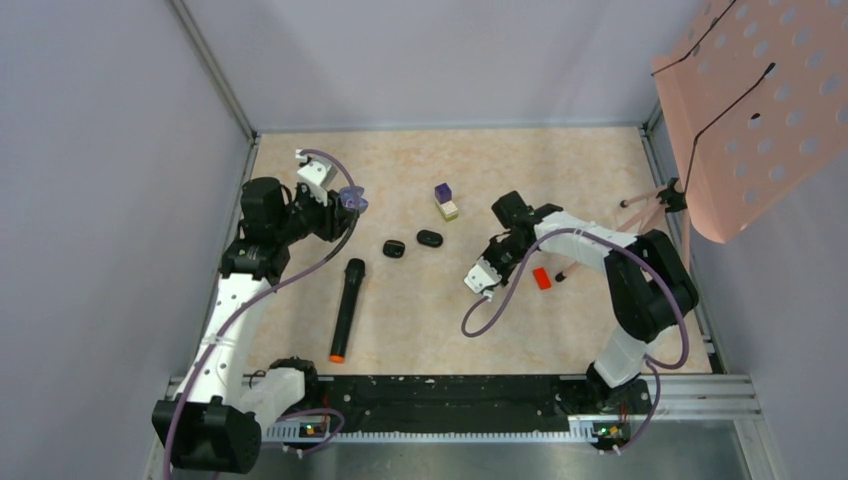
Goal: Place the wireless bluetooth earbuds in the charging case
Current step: Pick up the earbud from the center of the board.
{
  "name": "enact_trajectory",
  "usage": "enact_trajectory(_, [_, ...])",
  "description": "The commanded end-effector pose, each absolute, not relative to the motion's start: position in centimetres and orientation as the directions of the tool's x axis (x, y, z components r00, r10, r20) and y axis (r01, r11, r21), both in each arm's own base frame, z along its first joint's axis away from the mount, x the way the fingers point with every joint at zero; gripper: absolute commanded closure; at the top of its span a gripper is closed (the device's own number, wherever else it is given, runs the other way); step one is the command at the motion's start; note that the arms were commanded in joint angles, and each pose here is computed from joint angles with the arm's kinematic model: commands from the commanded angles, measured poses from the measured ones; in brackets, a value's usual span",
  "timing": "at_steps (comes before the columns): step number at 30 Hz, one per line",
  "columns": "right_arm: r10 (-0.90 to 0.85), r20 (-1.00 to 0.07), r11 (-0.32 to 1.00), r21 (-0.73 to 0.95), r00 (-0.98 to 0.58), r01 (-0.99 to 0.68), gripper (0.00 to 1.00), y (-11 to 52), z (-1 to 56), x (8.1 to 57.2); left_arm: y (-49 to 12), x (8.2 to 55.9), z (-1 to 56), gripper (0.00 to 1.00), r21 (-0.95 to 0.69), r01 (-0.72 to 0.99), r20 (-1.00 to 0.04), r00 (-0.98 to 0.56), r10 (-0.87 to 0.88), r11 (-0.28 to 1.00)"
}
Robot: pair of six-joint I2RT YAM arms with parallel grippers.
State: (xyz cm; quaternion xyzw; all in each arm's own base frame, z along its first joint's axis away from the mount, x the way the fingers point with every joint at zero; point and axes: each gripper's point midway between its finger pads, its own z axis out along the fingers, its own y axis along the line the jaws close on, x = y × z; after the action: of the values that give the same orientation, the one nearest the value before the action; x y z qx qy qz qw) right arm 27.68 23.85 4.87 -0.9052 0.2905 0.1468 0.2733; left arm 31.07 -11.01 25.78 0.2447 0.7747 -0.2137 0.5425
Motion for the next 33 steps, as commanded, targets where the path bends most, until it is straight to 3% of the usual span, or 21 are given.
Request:
enact_trajectory(1, [-0.388,-0.417,-0.722,-0.417,0.822,-0.552,0.81,24.8,5.0,27.4,-10.8,31.5,27.5,1.0,-0.021,0.608,-0.965,-0.221,0.144,0.794])
enact_trajectory(18, [-0.37,-0.382,-0.747,-0.419,0.847,-0.516,0.71,25.3,4.1,29.0,-10.4,31.8,27.1,1.0,-0.024,0.598,-0.963,-0.229,0.142,0.801])
enact_trajectory(33, [-0.368,-0.392,-0.751,-0.409,0.843,-0.518,0.75,26.7,3.9,30.9,-9.9,32.0,27.0,1.0,-0.024,0.582,-0.962,-0.234,0.139,0.813])
